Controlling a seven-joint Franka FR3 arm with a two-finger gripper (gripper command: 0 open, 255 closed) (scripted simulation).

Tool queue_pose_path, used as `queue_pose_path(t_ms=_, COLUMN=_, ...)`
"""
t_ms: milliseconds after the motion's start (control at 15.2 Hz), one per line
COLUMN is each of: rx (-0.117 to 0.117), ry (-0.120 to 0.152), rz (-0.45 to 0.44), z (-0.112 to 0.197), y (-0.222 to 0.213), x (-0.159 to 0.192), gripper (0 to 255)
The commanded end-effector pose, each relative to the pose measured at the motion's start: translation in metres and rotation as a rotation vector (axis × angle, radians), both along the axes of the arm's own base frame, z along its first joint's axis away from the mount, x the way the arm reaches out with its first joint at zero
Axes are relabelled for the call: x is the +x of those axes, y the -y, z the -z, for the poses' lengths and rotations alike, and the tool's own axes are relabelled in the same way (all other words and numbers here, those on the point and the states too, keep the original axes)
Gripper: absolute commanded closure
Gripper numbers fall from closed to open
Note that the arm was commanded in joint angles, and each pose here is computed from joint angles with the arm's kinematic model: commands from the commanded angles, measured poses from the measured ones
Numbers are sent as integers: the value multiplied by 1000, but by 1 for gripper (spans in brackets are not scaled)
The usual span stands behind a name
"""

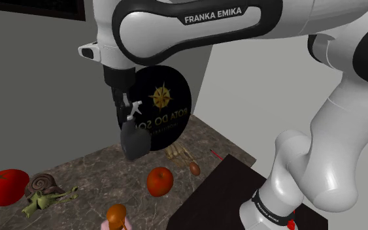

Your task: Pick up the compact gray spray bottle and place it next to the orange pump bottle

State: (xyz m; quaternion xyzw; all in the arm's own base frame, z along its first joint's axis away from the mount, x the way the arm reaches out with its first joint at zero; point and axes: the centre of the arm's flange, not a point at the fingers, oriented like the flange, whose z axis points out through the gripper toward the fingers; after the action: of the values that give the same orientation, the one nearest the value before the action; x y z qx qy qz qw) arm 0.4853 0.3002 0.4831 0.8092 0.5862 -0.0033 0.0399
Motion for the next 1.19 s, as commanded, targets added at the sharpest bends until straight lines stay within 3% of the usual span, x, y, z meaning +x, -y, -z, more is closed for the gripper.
queue_pose_path(t_ms=0, rx=0, ry=1, rz=0, z=10, y=-1, x=1, gripper=255)
queue_pose_path(t_ms=1122, rx=0, ry=1, rz=0, z=100, y=-1, x=1, gripper=255)
